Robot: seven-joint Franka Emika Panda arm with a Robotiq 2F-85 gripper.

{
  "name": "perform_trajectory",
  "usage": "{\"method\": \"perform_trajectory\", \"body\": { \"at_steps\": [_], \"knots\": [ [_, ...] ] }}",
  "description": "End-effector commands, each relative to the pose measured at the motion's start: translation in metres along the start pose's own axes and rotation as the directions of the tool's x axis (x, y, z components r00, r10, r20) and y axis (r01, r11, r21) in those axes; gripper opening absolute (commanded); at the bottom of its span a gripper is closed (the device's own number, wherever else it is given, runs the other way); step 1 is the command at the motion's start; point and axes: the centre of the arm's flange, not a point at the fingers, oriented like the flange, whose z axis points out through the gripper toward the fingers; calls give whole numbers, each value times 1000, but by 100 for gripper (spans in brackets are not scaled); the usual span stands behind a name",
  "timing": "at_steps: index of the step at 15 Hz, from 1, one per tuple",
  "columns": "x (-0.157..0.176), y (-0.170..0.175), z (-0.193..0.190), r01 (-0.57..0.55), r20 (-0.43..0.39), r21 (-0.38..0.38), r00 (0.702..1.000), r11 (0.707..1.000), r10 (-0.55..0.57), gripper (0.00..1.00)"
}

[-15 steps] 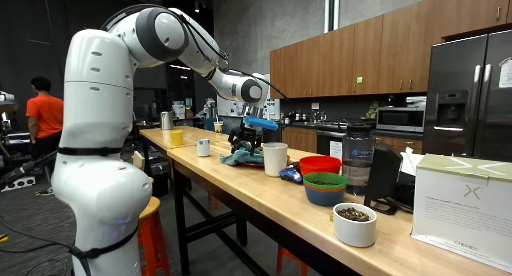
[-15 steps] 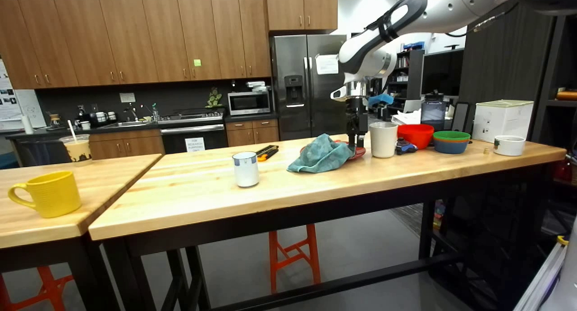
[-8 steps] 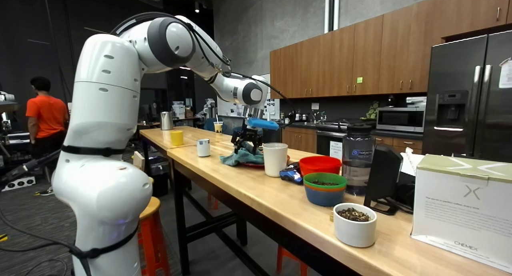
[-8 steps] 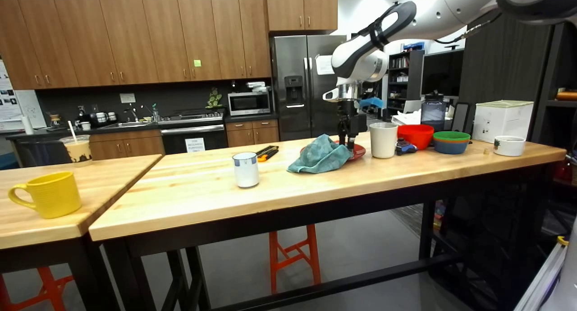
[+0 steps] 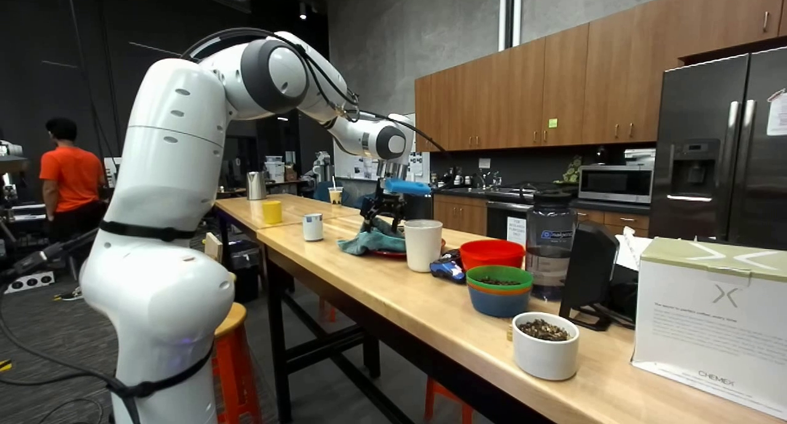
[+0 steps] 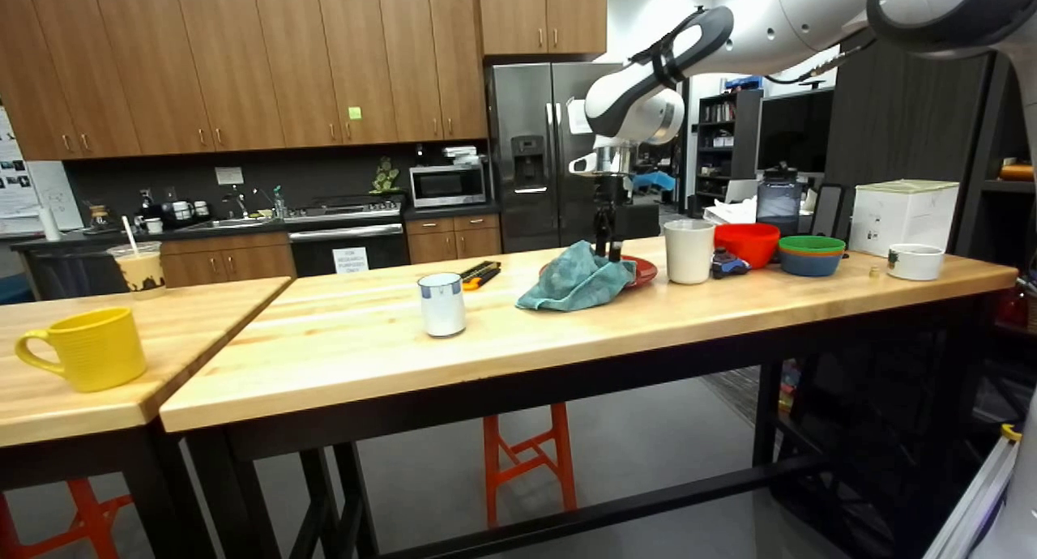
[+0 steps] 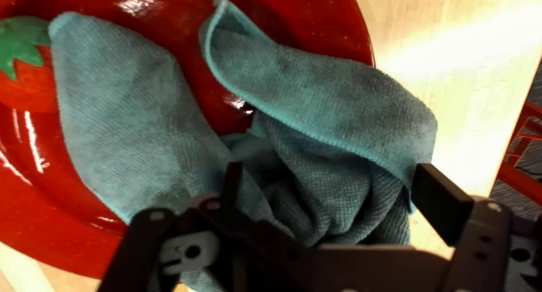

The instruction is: Remove the blue towel from the orange plate and put it on the table

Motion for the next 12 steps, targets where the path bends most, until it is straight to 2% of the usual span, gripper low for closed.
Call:
{"method": "perform_trajectory", "body": {
  "at_steps": [1, 12],
  "knots": [
    [2, 6, -3, 7, 3, -6, 1000, 1000, -7, 100],
    [-5, -4, -11, -58, -9, -6, 998, 998, 58, 100]
  ]
}}
